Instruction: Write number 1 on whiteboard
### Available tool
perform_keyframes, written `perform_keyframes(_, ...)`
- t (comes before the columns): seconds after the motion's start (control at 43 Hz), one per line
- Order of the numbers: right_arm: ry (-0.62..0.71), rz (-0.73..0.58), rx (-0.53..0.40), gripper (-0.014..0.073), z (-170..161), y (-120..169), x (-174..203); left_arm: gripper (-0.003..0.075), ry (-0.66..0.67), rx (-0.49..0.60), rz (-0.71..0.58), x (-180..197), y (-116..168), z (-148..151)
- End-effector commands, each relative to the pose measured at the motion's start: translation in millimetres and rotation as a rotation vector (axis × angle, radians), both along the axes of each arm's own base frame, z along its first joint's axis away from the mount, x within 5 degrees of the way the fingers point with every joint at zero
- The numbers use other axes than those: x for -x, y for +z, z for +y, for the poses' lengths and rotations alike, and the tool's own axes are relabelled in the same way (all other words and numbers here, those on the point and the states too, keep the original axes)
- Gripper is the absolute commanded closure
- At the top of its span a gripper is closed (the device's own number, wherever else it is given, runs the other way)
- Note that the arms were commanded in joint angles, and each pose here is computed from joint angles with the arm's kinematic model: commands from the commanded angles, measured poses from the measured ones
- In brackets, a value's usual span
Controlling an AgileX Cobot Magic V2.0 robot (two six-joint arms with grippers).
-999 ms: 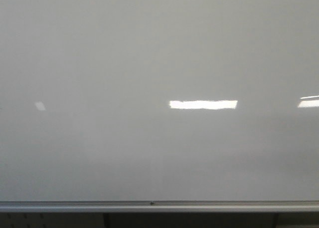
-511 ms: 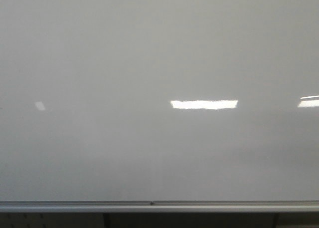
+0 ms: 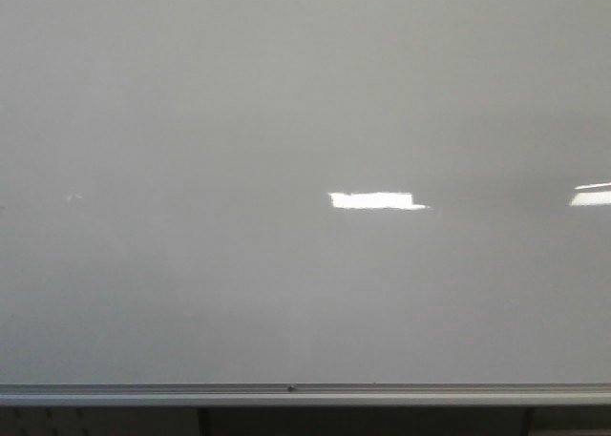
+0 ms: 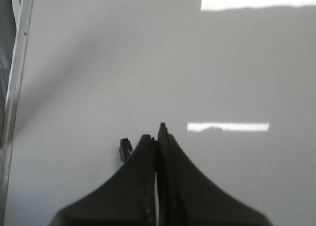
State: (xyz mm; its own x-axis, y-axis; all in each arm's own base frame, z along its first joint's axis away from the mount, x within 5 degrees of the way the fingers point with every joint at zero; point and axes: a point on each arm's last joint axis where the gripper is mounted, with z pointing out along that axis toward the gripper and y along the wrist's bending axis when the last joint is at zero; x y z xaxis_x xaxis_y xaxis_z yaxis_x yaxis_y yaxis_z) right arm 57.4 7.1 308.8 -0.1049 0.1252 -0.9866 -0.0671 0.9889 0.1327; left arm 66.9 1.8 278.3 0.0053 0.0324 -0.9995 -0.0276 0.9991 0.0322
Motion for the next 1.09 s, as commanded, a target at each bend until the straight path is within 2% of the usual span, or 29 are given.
perform_keyframes(0.0,-0.012,-0.004,-0.016,0.0655,-0.8,17.1,-16.1,0.0741,-0.006,0.009,0.018,-14.6,17.7,-0.1)
perform_keyframes(0.139,-0.014,0.031,-0.016,0.0648,-0.9,14.6,-25.0,0.0739,-0.006,0.01,0.062,-22.5,15.2,0.1)
perform_keyframes(0.186,-0.015,0.028,-0.016,0.062,-1.0,14.9,-25.0,0.0732,-0.01,0.01,0.062,-22.5,15.2,-0.2)
perform_keyframes(0.232,-0.016,0.023,-0.017,0.0572,-1.1,15.3,-25.1,0.0692,-0.01,0.01,0.062,-22.5,15.2,-0.2)
perform_keyframes(0.325,-0.017,0.017,-0.017,0.0391,-1.2,15.9,-25.2,0.0514,-0.01,0.01,0.07,-22.5,14.5,-0.3)
perform_keyframes(0.395,-0.017,0.017,-0.017,0.025,-1.2,15.9,-25.2,0.0316,-0.011,0.01,0.078,-22.4,13.8,-0.3)
perform_keyframes(0.465,-0.017,0.017,-0.017,0.0155,-1.2,15.9,-25.2,0.0152,-0.011,0.01,0.079,-22.4,13.7,-0.3)
perform_keyframes(0.534,-0.017,0.017,-0.017,0.0108,-1.2,15.9,-25.2,0.0081,-0.011,0.01,0.077,-22.4,13.9,-0.3)
perform_keyframes(0.674,-0.017,0.017,-0.017,0.0108,-1.2,15.9,-25.2,0.0102,-0.01,0.01,0.071,-25.6,14.4,-0.2)
perform_keyframes(0.767,-0.017,0.018,-0.017,0.0108,-1.2,15.8,-25.1,0.0142,-0.009,0.011,0.116,-37.7,10.7,0.1)
perform_keyframes(0.883,-0.017,0.018,-0.017,0.0108,-1.2,15.8,-25.1,0.0165,0.0,0.019,0.196,-66.7,3.9,1.8)
perform_keyframes(1.069,-0.017,0.019,-0.017,0.0108,-1.2,15.7,-25.1,0.0165,0.092,0.109,0.318,-115.5,-1.9,17.5)
